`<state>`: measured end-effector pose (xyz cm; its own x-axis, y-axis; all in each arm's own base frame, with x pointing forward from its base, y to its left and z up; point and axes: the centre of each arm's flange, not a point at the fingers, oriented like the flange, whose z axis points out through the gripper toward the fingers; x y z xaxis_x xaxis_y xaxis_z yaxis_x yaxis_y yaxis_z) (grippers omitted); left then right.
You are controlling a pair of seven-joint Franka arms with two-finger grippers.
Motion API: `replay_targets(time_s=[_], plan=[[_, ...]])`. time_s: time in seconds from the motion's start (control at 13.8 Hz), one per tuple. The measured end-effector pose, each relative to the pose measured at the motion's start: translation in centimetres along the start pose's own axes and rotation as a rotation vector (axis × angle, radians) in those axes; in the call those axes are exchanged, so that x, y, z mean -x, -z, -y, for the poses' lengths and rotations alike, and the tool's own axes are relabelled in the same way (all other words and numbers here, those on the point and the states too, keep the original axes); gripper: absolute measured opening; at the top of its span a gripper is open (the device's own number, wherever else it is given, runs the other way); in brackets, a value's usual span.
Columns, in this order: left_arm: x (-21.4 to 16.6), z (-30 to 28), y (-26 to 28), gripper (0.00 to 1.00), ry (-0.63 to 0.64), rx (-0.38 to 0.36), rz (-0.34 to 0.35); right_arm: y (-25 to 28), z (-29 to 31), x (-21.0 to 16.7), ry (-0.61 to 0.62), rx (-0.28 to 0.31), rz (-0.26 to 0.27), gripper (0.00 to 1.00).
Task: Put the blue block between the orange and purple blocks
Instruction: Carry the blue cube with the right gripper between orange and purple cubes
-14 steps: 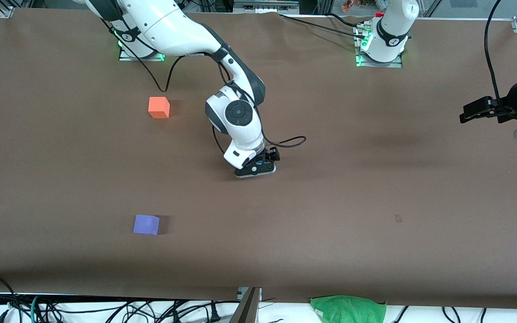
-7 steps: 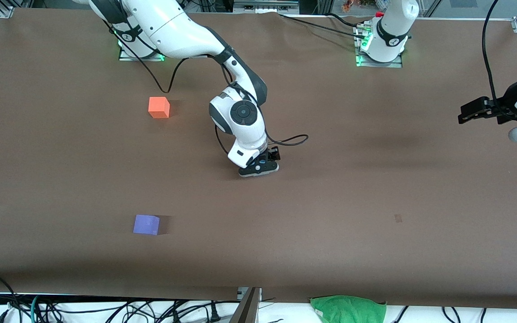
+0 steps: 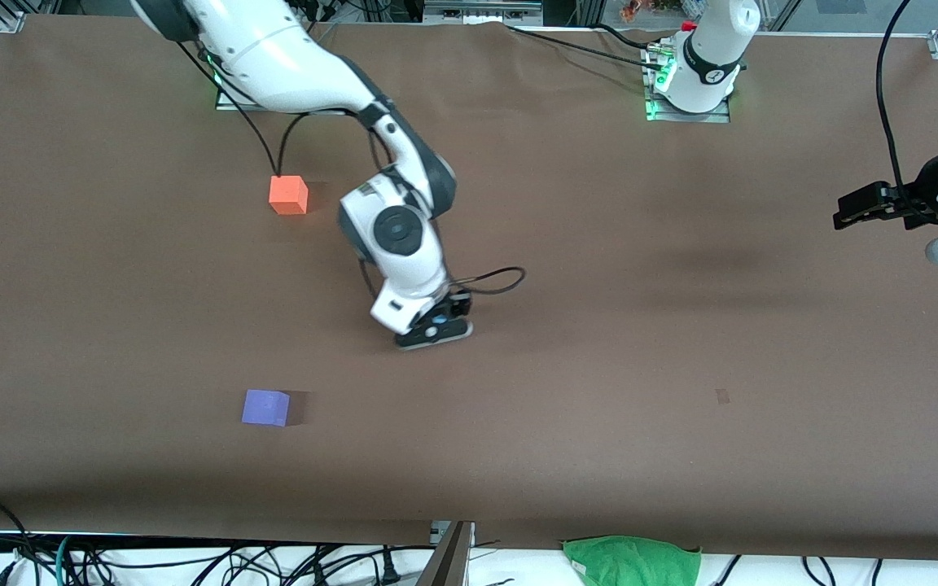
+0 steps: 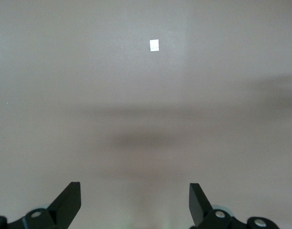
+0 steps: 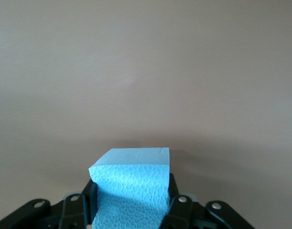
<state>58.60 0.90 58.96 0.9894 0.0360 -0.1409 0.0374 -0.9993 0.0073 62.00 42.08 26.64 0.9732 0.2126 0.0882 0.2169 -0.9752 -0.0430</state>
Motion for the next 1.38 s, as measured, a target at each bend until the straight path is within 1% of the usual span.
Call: replay_targets(time_s=[0.15,0.29,0.44,0.51,0.65,0.73,0.87,1.16,1.38], plan=[[0.0,0.0,0.0,1.0,0.0,0.0,0.0,3.3,-4.4,-0.9,-0.013,0.025,0.045,0.56],[-0.1,0.1,0.0,1.0,0.001,0.0,0.0,4.7,-8.8,-0.7,-0.06,0.055,0.055,0.56],[-0.1,0.1,0.0,1.0,0.002,0.0,0.0,4.3,-12.9,1.0,-0.107,0.074,0.042,0.56],[-0.1,0.1,0.0,1.0,0.002,0.0,0.0,3.6,-14.6,2.3,-0.125,0.076,0.024,0.56],[-0.1,0.1,0.0,1.0,0.002,0.0,-0.001,0.9,-18.1,5.7,-0.161,0.082,-0.021,0.56],[-0.1,0.1,0.0,1.0,0.003,0.0,0.0,-0.7,-19.7,7.5,-0.177,0.089,-0.029,0.56],[-0.1,0.2,0.0,1.0,0.003,0.0,0.0,-2.6,-21.8,9.6,-0.201,0.1,-0.016,0.56],[-0.1,0.2,0.0,1.0,0.003,0.0,0.0,-2.8,-24.6,9.8,-0.248,0.108,-0.006,0.56],[-0.1,0.2,0.0,1.0,0.003,0.0,0.0,-2.9,-25.3,10.0,-0.26,0.113,0.013,0.56]])
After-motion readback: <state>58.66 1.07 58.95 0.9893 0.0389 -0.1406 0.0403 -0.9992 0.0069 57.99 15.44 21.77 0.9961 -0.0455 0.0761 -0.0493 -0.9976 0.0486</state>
